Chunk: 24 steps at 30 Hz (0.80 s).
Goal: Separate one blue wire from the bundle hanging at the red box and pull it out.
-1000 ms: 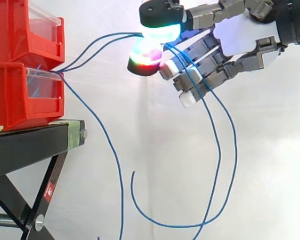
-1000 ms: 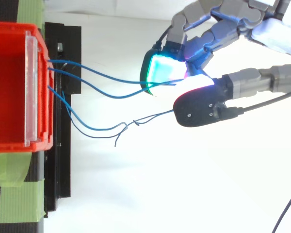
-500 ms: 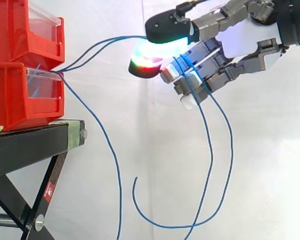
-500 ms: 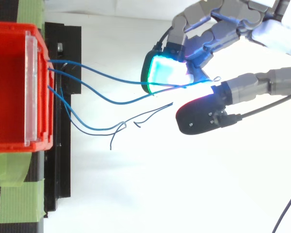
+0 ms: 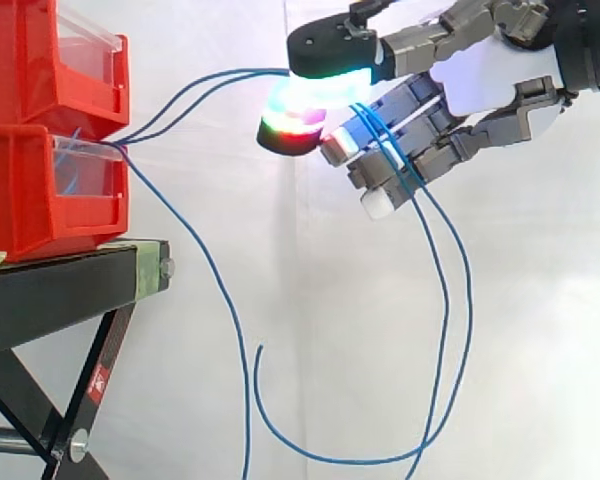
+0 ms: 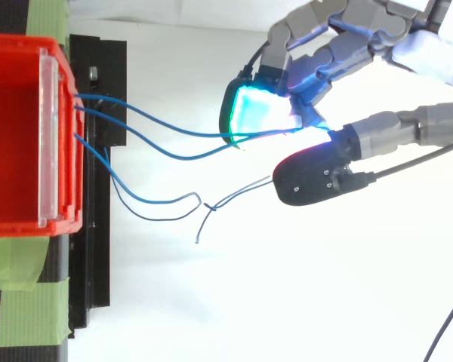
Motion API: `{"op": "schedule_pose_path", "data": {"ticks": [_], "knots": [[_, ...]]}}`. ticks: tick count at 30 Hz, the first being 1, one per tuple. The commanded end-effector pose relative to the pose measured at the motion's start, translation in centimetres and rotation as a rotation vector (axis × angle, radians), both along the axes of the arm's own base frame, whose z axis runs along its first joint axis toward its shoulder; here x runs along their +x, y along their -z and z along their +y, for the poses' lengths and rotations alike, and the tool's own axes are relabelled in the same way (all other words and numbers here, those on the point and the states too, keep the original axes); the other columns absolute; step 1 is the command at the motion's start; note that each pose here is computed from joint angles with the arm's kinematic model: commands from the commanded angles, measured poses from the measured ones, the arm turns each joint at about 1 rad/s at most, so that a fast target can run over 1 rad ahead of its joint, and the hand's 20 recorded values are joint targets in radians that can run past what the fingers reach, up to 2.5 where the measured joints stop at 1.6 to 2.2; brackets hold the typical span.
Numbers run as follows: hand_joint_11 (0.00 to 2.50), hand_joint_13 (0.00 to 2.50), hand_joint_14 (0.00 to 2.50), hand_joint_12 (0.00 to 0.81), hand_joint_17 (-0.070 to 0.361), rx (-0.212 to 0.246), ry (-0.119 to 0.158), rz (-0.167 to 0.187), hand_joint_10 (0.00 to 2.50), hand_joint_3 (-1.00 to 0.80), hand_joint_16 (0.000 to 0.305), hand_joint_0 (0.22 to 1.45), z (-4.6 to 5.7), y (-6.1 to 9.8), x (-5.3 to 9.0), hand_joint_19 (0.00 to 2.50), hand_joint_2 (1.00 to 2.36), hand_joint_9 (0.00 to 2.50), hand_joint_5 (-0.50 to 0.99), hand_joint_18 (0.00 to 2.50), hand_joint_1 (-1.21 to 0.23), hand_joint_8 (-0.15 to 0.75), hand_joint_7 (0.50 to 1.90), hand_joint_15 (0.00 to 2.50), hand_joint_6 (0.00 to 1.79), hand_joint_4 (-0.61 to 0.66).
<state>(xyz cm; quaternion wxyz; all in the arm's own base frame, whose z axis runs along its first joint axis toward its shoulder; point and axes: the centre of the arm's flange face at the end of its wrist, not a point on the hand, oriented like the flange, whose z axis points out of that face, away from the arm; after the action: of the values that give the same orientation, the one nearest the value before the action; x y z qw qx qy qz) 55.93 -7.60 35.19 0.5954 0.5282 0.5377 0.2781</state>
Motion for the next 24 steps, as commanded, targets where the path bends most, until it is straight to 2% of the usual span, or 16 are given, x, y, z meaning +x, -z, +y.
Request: {"op": "schedule_pose_path", "data": {"ticks": [1,11,24], "knots": [[1.43,0.8,0.28,0.415,0.111,0.002,0.001,0.0,0.01,-0.39,0.049,0.63,0.0,0.05,0.03,0.7,1.01,0.76,-0.24,0.73,-0.71,0.304,0.86,1.5,0.93,0.09],[1.43,0.76,0.34,0.419,0.113,0.002,-0.001,-0.001,0.01,-0.39,0.05,0.57,0.08,-0.03,0.02,0.74,1.01,0.75,-0.24,0.7,-0.65,0.312,0.89,1.46,0.92,0.11],[1.41,0.74,0.33,0.422,0.115,0.002,-0.001,-0.001,0.01,-0.38,0.051,0.55,0.08,-0.03,0.02,0.74,1.01,0.73,-0.24,0.68,-0.67,0.32,0.89,1.45,0.92,0.12]]}}
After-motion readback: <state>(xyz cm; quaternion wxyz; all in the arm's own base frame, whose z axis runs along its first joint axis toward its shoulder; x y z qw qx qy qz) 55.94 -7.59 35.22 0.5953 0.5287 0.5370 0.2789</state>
